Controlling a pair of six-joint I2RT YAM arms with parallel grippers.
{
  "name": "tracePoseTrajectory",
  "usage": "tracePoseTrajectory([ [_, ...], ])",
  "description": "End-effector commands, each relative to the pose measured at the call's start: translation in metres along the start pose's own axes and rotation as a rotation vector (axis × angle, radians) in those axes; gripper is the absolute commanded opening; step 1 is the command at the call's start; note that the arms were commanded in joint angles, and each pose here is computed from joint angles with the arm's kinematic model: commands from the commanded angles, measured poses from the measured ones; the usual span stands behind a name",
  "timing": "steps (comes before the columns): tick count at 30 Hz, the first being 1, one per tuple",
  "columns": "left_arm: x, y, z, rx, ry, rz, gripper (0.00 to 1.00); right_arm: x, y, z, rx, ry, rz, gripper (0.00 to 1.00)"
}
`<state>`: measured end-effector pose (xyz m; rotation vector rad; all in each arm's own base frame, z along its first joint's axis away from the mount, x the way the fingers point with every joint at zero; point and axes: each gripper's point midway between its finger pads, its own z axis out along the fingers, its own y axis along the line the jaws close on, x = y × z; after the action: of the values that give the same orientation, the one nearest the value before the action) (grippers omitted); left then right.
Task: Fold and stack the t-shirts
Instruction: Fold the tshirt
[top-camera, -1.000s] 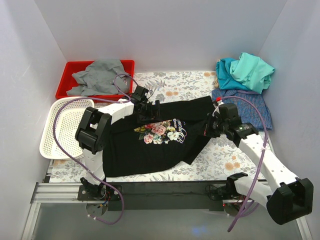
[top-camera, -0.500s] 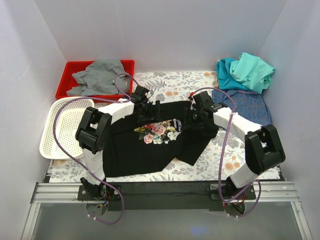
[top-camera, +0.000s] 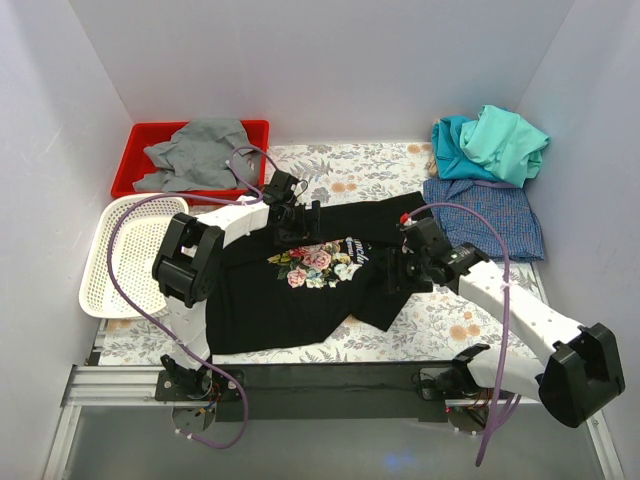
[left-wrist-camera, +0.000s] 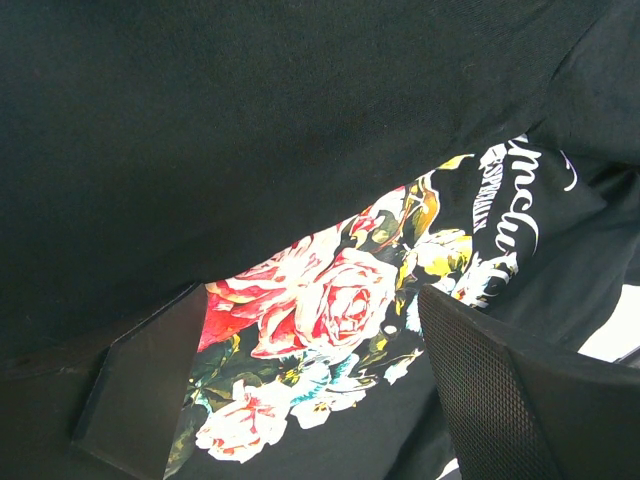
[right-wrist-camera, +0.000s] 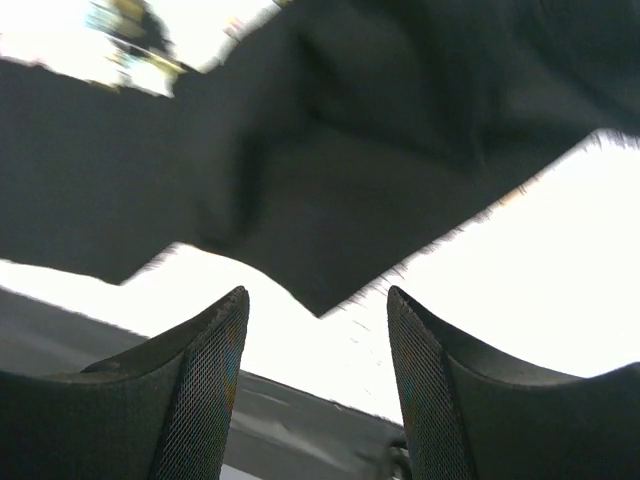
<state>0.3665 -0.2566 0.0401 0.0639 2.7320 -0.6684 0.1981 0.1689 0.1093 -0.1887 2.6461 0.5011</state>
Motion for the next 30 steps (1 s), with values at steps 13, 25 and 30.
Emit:
tracePoseTrajectory([
  [13, 0.007, 0.014, -0.001, -0.065, 0.019, 0.006, 0.87, 0.025, -0.061, 0.042, 0.392, 0.080, 0.072, 0.67],
  [25, 0.006, 0.015, -0.002, -0.068, 0.022, 0.014, 0.87, 0.042, -0.066, 0.073, 0.402, 0.133, 0.096, 0.62],
  [30, 0.010, 0.017, 0.000, -0.075, 0.036, 0.016, 0.87, 0.062, -0.073, 0.074, 0.420, 0.168, 0.120, 0.56],
])
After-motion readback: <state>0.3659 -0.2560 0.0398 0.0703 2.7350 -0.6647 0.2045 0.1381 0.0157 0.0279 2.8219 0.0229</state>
